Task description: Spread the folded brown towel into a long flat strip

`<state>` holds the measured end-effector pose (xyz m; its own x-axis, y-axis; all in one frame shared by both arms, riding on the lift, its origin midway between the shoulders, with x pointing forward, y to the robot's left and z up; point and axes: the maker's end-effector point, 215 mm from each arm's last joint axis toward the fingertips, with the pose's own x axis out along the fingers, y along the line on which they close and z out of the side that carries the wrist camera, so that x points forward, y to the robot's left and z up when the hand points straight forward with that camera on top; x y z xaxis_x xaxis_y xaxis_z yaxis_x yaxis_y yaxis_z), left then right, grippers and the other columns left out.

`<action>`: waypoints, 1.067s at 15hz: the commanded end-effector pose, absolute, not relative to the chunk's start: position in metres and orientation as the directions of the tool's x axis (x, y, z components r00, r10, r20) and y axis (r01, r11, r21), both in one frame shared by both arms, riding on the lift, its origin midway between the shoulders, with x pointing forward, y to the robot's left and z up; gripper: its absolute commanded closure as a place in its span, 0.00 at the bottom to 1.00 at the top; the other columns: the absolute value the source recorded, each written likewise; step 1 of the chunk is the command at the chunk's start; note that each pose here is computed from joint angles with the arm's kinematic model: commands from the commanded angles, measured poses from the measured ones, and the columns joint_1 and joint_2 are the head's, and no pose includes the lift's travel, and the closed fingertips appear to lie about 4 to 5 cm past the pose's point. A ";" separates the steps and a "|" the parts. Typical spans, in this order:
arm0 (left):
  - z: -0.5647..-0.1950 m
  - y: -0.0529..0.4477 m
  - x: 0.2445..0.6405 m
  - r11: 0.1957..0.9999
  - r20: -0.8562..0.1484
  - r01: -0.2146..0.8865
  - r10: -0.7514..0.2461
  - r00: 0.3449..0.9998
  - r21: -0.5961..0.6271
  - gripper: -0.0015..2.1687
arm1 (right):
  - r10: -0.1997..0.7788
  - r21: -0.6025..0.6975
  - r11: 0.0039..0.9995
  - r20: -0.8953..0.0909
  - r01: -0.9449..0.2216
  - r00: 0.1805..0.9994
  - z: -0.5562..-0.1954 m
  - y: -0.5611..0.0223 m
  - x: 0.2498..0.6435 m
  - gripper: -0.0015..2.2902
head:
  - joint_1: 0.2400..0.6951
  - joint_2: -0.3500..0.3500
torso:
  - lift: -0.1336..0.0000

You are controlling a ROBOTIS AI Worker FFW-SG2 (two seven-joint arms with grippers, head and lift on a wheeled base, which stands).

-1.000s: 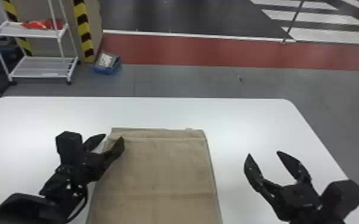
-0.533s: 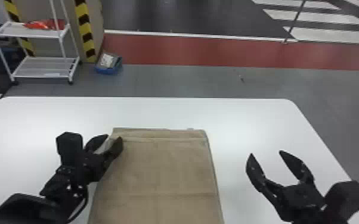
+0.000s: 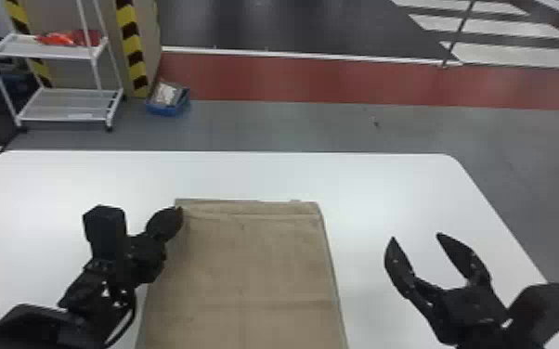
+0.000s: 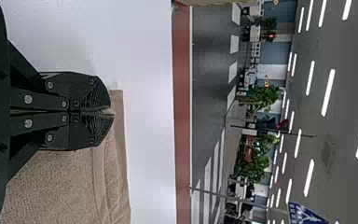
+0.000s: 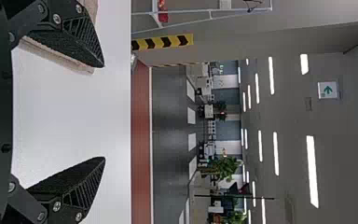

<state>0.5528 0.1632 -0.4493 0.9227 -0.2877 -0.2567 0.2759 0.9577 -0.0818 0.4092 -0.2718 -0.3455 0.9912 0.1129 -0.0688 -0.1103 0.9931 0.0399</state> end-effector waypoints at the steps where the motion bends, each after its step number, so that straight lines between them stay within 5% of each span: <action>1: -0.431 0.164 0.546 0.958 -0.218 0.273 -0.287 0.933 -0.091 0.68 | 0.112 0.042 0.993 -0.063 -0.109 0.992 -0.343 -0.272 0.408 0.09 | 1.00 0.32 | 0.07; 6: -0.368 0.151 0.500 0.941 -0.137 0.331 -0.339 0.931 -0.073 0.68 | 0.115 0.046 0.993 -0.070 -0.112 0.991 -0.342 -0.269 0.409 0.09 | 1.00 0.32 | 0.07; 14: -0.400 0.040 0.376 0.779 -0.294 0.606 -0.625 0.723 -0.165 0.68 | 0.114 0.047 0.993 -0.113 -0.109 0.987 -0.348 -0.266 0.402 0.09 | 1.00 0.11 | 0.07; 15: -0.398 0.030 0.365 0.748 -0.293 0.637 -0.661 0.691 -0.187 0.57 | 0.107 0.046 0.994 -0.117 -0.102 0.987 -0.349 -0.269 0.401 0.09 | 1.00 0.08 | 0.07; 16: -0.397 0.025 0.361 0.731 -0.291 0.654 -0.679 0.674 -0.194 0.27 | 0.101 0.053 0.994 -0.130 -0.095 0.986 -0.352 -0.269 0.398 0.09 | 1.00 0.06 | 0.07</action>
<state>0.3680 0.0310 -0.3970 0.6921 -0.6626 -0.2865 0.6395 0.7468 -0.1824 0.4014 -0.2684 -0.3487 0.9875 0.1059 -0.1171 -0.1010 0.9938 0.0474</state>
